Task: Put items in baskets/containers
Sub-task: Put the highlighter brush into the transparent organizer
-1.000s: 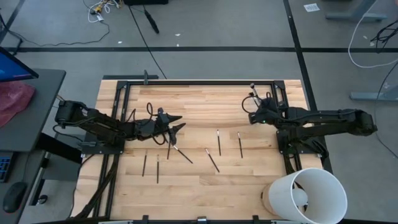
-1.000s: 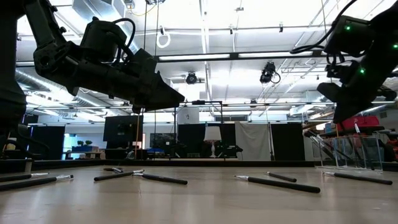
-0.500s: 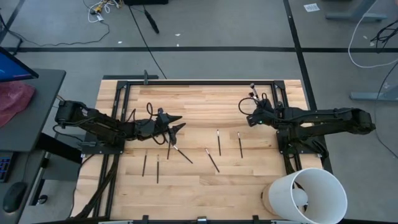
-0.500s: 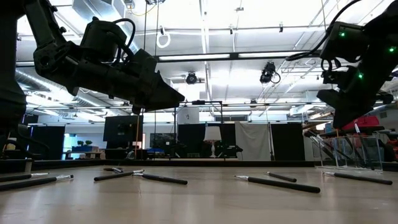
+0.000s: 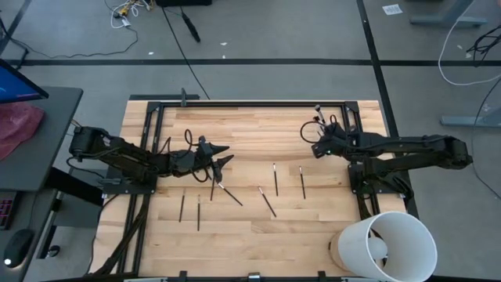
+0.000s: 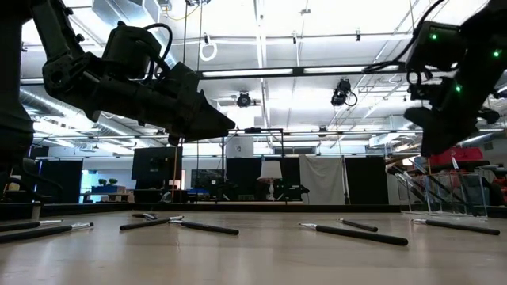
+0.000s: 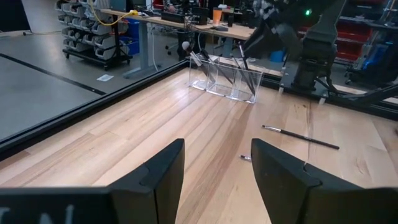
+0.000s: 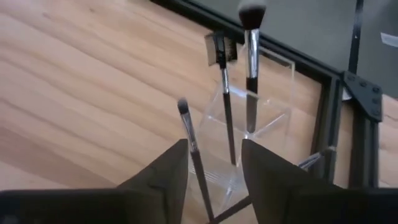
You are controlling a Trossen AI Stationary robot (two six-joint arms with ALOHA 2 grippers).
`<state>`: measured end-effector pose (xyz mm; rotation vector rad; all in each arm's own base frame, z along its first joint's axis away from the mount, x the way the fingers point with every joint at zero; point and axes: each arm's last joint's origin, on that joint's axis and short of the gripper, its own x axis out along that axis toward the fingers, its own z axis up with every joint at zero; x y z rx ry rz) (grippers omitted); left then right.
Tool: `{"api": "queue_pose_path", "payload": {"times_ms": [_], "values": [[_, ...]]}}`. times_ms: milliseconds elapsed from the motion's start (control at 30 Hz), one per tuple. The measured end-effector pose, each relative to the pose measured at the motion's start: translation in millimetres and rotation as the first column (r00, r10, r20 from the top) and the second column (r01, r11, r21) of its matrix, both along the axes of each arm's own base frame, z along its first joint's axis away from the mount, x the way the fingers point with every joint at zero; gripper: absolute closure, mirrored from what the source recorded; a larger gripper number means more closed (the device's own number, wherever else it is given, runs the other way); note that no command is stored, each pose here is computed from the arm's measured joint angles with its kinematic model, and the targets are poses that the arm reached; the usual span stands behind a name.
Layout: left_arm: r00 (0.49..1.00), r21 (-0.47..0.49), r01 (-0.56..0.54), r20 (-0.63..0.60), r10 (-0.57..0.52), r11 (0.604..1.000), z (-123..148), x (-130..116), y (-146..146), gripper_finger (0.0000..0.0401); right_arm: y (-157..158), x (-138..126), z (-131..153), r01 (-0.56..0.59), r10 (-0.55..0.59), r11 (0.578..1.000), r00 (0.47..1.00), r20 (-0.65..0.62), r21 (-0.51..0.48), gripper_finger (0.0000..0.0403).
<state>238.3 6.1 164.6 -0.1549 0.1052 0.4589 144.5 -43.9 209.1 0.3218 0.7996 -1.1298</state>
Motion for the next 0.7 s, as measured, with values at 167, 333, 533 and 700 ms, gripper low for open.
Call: {"api": "queue_pose_path", "payload": {"times_ms": [167,333,533,700], "values": [[1.000,0.000,0.000,-0.001,0.000,1.000,0,0,0,0.0213,1,11,28,-0.068,0.069,0.998,0.994,0.080,-0.015,0.0255],[1.000,-0.001,-0.001,-0.002,0.001,1.000,0,0,0,0.0213,11,32,51,-0.294,0.294,0.955,0.928,0.228,-0.038,0.0271],[1.000,-0.024,-0.004,0.008,0.004,1.000,0,0,0,0.0213,29,62,60,-0.623,0.624,0.761,0.629,0.465,-0.179,0.0286],[1.000,-0.071,-0.013,-0.001,0.013,0.997,-3,-1,0,0.0213,38,84,35,-0.699,0.746,0.619,0.381,0.546,-0.358,0.0295]]}}
